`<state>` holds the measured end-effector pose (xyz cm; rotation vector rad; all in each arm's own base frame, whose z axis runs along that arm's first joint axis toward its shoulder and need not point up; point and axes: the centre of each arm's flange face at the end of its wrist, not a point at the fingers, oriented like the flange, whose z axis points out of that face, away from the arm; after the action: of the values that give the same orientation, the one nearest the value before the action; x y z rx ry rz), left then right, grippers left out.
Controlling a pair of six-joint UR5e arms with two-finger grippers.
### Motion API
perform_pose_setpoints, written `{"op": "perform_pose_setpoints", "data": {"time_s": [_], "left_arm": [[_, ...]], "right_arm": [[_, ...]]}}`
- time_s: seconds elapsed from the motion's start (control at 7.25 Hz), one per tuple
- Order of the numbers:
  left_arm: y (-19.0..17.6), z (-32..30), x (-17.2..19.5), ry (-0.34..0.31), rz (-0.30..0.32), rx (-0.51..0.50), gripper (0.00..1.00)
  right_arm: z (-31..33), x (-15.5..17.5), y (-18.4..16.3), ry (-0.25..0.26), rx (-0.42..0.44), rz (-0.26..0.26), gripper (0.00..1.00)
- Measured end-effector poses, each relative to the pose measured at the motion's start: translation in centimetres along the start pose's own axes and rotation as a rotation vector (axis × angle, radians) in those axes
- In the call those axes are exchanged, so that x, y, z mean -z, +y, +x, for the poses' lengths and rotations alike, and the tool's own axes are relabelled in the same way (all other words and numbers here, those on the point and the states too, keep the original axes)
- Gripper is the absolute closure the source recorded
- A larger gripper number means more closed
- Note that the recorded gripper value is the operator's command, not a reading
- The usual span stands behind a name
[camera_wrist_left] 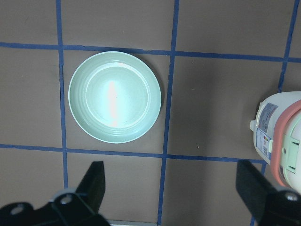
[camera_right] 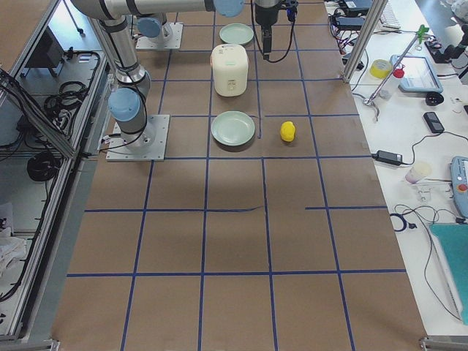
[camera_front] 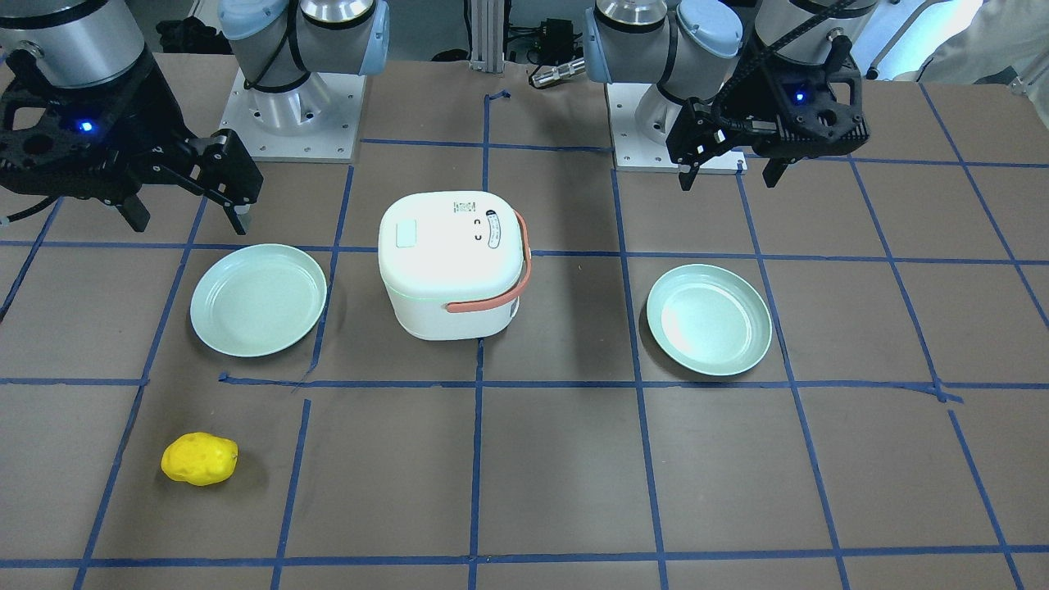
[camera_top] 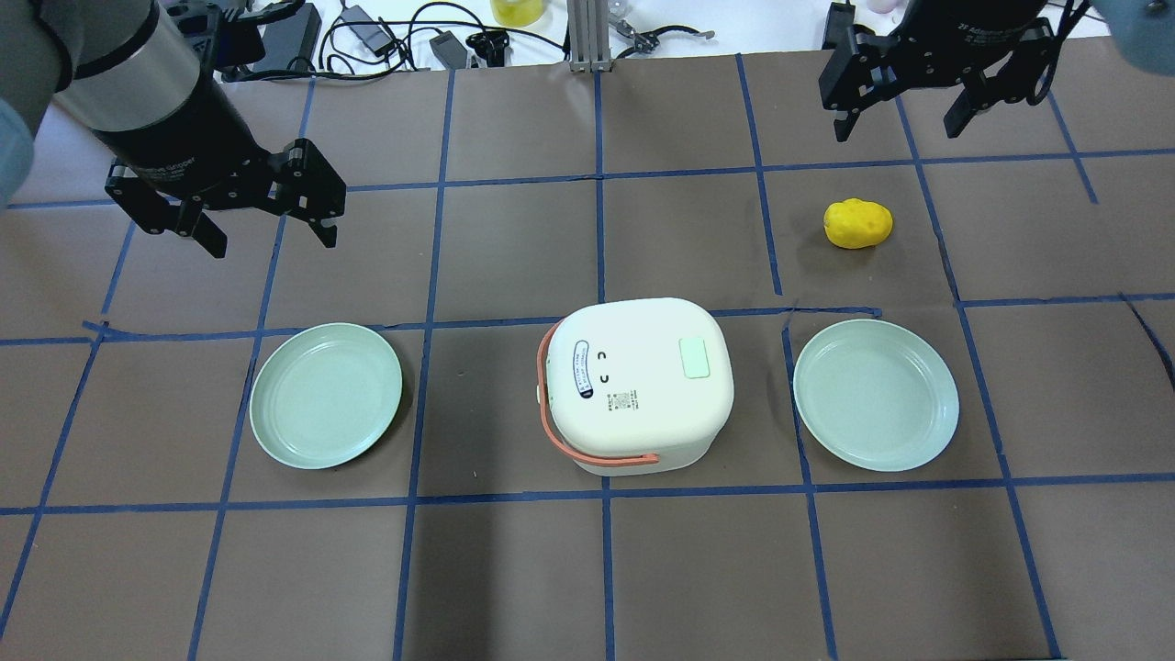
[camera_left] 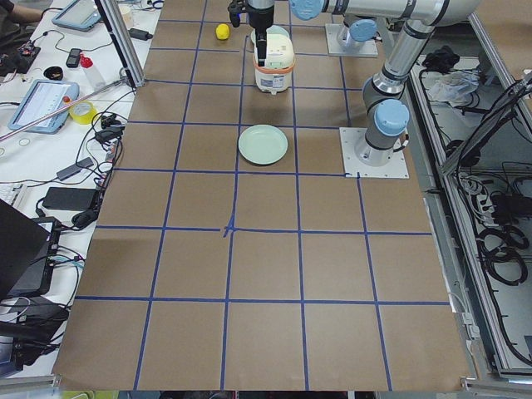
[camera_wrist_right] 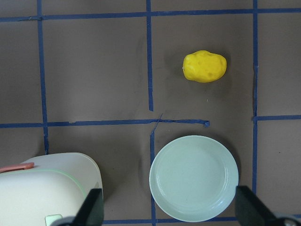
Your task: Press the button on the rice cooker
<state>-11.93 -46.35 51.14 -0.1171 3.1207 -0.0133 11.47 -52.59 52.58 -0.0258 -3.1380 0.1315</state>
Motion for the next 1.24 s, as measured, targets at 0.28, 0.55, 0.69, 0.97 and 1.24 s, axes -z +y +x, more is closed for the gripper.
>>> {"op": "perform_pose_setpoints", "data": {"time_s": [0.28, 0.55, 0.69, 0.97, 1.24], "left_arm": [[0.0, 0.0, 0.0, 0.000, 0.000, 0.000, 0.00], [0.0, 0.0, 0.0, 0.000, 0.000, 0.000, 0.00], [0.0, 0.0, 0.0, 0.000, 0.000, 0.000, 0.00], [0.0, 0.0, 0.0, 0.000, 0.000, 0.000, 0.00], [0.0, 0.0, 0.0, 0.000, 0.000, 0.000, 0.00]], "right_arm": [[-0.1, 0.0, 0.2, -0.001, 0.002, 0.000, 0.00], [-0.2, 0.0, 0.3, -0.001, 0.003, -0.005, 0.00], [-0.2, 0.0, 0.3, -0.001, 0.003, -0.006, 0.00], [-0.2, -0.1, 0.4, -0.002, 0.004, -0.008, 0.32], [-1.5, -1.2, 1.4, -0.025, 0.020, -0.035, 0.80]]}}
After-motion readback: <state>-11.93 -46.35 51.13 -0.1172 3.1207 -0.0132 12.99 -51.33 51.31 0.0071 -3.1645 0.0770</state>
